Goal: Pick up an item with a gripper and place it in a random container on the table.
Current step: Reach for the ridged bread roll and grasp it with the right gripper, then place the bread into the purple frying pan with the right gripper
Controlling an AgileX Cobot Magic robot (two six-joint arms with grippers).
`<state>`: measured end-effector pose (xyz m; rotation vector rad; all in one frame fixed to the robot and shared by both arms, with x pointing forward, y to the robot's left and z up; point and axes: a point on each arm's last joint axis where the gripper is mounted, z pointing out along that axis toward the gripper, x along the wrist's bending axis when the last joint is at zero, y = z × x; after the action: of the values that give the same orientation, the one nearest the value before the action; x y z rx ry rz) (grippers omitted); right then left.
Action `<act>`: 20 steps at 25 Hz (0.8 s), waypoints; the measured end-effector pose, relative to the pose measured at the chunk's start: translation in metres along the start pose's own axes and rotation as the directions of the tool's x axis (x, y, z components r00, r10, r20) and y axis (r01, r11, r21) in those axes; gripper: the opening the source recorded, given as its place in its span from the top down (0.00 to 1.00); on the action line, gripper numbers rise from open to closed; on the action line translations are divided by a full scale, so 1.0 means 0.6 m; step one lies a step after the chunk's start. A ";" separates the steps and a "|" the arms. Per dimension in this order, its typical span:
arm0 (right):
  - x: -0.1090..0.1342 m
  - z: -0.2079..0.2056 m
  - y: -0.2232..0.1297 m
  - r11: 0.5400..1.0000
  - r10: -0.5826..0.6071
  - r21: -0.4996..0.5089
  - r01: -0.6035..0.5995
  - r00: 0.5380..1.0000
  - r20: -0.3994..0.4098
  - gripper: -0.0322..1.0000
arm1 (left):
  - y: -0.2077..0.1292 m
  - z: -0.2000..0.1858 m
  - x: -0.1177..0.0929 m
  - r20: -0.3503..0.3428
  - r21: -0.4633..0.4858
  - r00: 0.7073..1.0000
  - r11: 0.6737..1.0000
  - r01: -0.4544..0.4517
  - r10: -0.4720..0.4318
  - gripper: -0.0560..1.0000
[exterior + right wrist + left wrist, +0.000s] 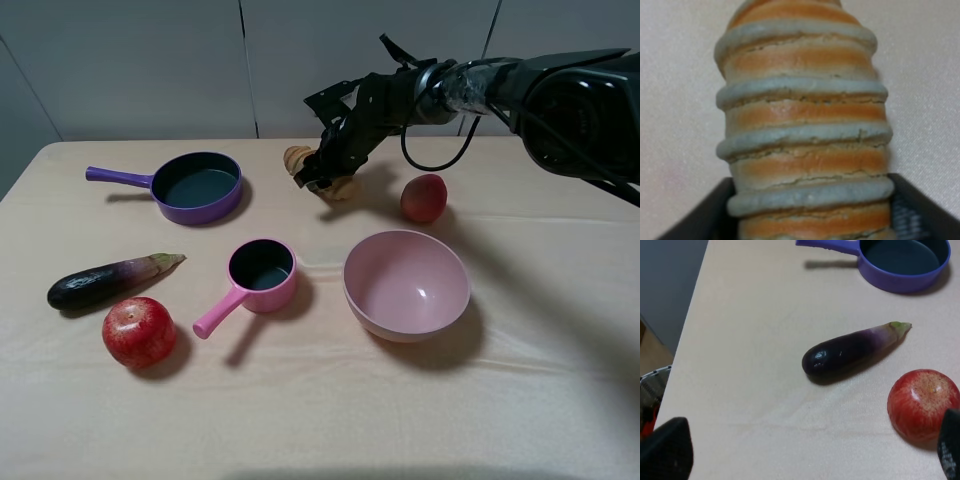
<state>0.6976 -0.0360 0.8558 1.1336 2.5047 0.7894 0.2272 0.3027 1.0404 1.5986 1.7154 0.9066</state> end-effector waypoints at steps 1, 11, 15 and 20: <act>0.000 0.000 0.000 1.000 0.000 0.000 0.000 1.000 0.000 0.64 | 0.000 0.000 0.000 0.000 0.000 1.000 1.000 0.000 0.000 0.01; 0.001 -0.001 -0.001 1.000 0.000 0.012 0.000 1.000 -0.006 0.70 | 0.000 0.000 0.000 0.000 0.000 1.000 1.000 0.000 0.000 0.01; 0.001 -0.001 -0.001 1.000 0.000 0.012 0.000 1.000 -0.006 0.71 | 0.000 0.000 0.000 0.000 0.000 1.000 1.000 0.000 0.000 0.01; 0.001 -0.001 0.000 1.000 -0.001 0.011 0.001 1.000 -0.006 0.71 | 0.000 0.000 0.000 0.000 0.000 1.000 1.000 0.000 0.000 0.01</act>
<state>0.6972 -0.0359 0.8565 1.1358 2.5172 0.7808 0.2272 0.3027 1.0404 1.5986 1.7154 0.9066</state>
